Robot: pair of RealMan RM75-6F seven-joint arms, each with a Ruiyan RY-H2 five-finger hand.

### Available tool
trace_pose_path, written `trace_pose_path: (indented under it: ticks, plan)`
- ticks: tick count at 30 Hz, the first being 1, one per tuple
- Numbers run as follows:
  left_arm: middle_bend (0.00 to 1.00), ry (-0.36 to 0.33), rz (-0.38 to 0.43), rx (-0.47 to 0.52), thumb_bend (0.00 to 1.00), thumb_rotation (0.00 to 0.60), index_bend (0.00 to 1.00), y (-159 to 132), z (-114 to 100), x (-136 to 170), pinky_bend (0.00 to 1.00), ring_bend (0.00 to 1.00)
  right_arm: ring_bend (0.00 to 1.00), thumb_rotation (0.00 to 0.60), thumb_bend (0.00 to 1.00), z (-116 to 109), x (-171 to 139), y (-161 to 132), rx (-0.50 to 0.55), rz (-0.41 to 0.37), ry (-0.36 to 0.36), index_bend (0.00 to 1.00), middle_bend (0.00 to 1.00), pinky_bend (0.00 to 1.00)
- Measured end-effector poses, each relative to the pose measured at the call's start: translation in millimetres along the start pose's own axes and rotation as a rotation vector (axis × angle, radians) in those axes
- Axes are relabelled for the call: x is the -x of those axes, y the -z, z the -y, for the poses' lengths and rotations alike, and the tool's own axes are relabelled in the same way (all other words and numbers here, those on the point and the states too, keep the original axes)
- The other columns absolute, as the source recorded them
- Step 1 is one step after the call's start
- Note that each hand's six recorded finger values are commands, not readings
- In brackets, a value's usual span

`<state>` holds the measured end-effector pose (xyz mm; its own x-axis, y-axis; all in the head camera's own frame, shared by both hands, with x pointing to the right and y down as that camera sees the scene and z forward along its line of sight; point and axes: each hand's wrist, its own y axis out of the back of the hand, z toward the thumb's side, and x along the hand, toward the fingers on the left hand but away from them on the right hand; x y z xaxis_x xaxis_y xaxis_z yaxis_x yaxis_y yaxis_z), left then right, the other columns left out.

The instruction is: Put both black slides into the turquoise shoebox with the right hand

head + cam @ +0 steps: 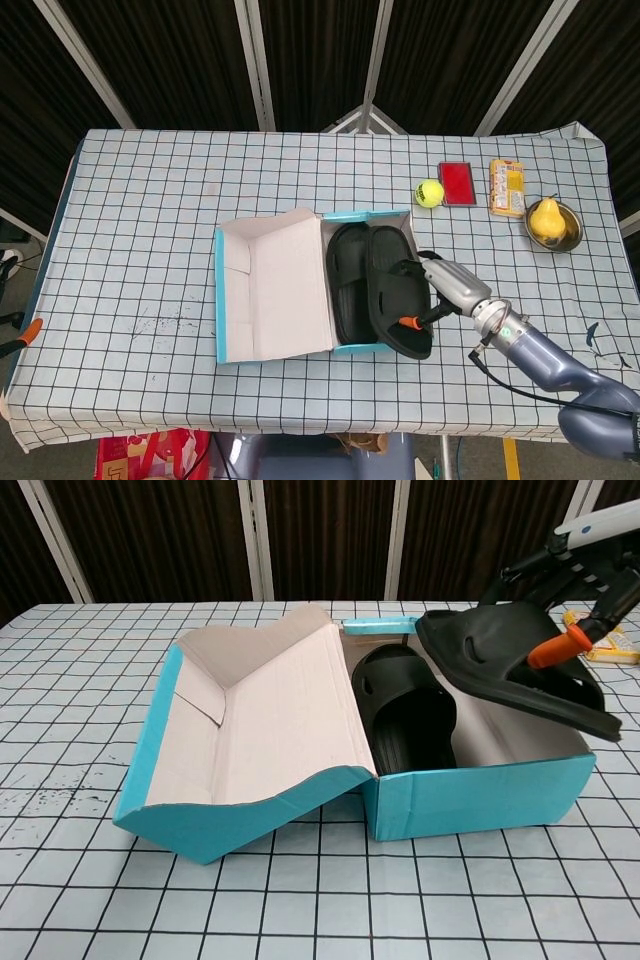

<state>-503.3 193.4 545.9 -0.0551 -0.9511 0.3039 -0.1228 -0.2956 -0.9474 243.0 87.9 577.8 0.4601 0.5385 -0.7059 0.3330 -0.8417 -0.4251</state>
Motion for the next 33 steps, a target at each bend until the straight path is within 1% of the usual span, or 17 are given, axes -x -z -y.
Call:
trace_pose_path:
  ticks: [14, 24, 29, 33]
  plan:
    - [0.00, 0.003, -0.004, 0.003, 0.31, 0.600, 0.01, 2.4, 0.4, -0.8, 0.00, 0.00, 0.45, 0.600, 0.55, -3.3, 22.1, -21.6, -0.010, 0.006, -0.019, 0.33, 0.53, 0.00]
    - [0.00, 0.005, -0.006, -0.001, 0.31, 0.600, 0.01, 2.7, 1.4, -1.5, 0.00, 0.00, 0.45, 0.600, 0.55, 4.3, 43.9, -14.2, 0.037, 0.020, -0.021, 0.33, 0.53, 0.00]
    - [0.00, 0.009, -0.009, -0.006, 0.31, 0.600, 0.01, 2.9, 2.9, -2.5, 0.00, 0.00, 0.45, 0.600, 0.55, 6.6, 52.5, -13.3, 0.109, 0.007, -0.005, 0.33, 0.53, 0.00]
    - [0.00, 0.010, -0.009, -0.008, 0.31, 0.600, 0.01, 2.8, 3.5, -2.7, 0.00, 0.00, 0.45, 0.600, 0.55, 7.9, 58.1, -9.2, 0.131, 0.002, 0.001, 0.33, 0.53, 0.00]
